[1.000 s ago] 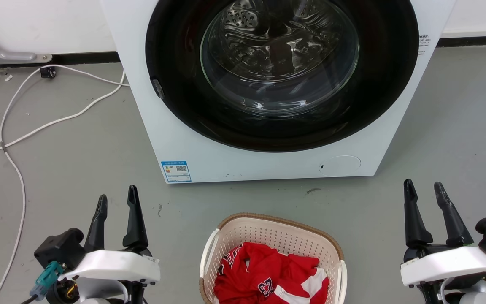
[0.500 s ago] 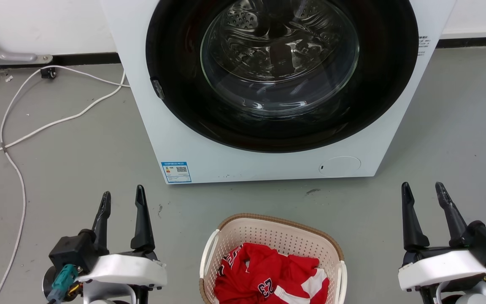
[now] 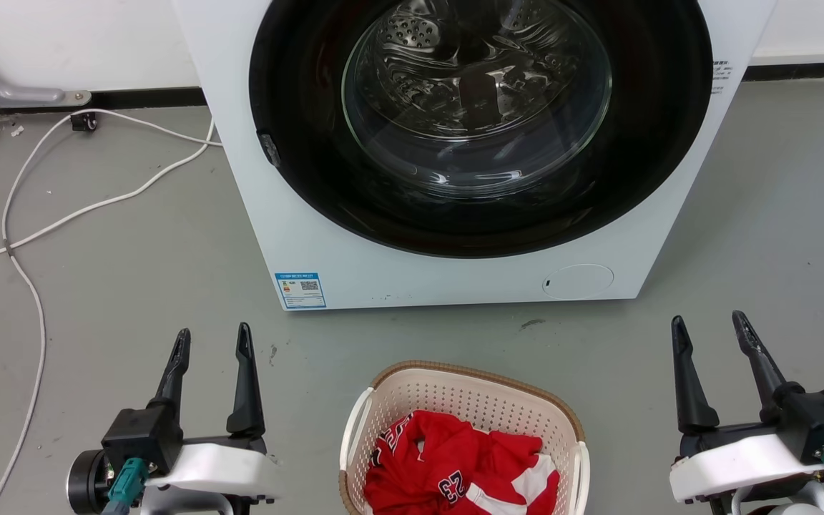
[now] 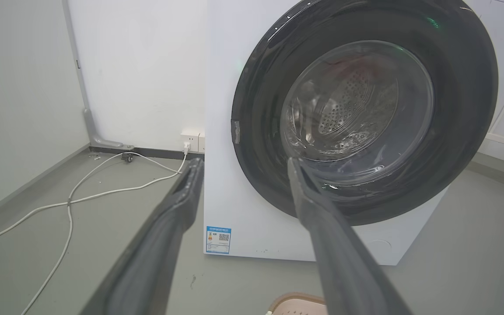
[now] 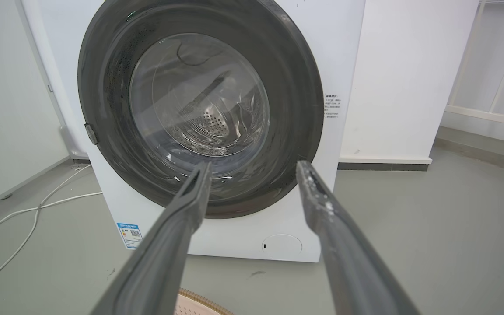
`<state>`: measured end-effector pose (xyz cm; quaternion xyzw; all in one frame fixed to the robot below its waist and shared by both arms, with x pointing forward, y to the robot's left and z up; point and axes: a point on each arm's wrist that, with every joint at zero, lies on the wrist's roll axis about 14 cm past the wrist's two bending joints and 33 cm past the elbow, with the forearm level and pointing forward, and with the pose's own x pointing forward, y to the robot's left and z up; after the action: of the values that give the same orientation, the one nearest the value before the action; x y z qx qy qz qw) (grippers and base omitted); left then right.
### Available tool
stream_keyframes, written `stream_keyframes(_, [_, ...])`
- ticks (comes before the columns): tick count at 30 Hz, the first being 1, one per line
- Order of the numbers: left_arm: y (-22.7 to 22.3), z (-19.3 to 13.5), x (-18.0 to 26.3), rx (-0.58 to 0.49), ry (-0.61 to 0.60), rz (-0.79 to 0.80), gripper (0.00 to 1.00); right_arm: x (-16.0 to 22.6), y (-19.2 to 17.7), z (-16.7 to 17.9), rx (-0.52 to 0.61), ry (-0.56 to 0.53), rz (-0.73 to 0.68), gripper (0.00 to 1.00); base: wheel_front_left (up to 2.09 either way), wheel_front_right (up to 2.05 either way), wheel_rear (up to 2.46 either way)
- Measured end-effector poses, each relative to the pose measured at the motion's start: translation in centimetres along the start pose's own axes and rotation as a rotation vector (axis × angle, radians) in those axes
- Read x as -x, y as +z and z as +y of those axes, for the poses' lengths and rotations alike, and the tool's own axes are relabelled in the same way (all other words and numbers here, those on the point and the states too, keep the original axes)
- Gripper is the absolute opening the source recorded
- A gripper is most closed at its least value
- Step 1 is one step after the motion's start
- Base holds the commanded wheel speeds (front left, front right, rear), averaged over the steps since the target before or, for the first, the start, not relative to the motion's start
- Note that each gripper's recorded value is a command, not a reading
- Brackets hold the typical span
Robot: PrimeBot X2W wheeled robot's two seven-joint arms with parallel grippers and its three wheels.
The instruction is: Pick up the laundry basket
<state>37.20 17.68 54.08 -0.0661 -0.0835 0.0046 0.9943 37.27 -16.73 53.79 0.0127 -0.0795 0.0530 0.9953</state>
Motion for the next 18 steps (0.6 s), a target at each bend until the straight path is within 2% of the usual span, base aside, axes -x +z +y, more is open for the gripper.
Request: stream_keyframes(18, [-0.35, -0.01, 0.58, -0.144, -0.024, -0.007, 1.0, 0.2, -0.32, 0.59, 0.133, 0.037, 0.001, 1.0, 0.0, 0.0, 0.0])
